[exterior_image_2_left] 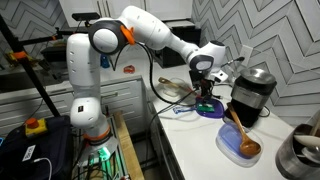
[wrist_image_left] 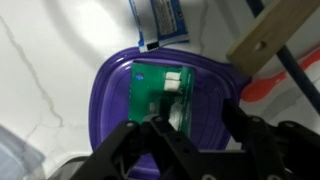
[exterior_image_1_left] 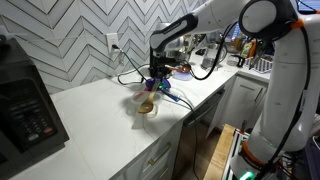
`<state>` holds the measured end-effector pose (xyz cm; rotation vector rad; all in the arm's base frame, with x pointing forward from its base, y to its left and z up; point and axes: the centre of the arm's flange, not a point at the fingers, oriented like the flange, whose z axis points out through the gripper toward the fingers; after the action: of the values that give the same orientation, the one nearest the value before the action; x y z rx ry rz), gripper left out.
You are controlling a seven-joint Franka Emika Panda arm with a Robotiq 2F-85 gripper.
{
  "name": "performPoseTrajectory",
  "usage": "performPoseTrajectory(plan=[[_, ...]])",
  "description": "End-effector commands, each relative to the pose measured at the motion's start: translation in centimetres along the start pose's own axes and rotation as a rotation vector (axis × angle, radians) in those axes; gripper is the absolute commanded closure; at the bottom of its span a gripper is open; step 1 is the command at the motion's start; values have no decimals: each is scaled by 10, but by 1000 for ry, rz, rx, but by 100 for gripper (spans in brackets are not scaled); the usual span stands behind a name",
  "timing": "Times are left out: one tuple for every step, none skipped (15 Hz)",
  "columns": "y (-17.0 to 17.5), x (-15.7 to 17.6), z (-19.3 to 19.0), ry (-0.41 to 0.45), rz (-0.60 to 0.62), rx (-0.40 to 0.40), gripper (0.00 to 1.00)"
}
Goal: Put the green packet in the clear bowl on the left.
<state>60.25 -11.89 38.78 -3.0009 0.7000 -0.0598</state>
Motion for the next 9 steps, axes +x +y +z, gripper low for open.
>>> performPoseTrajectory(plan=[[3,9,-4,57,13,3,11],[3,10,-4,67,16,8,2],[1,12,1,78,28,5,10],[0,13,4,91,41,2,26],[-1,15,12,101,53,-9,36],[-2,17,18,109,64,-23,37],[-2,19,22,112,76,-34,47],[-2,20,27,118,90,-47,55],[-2,21,29,119,100,-64,64]])
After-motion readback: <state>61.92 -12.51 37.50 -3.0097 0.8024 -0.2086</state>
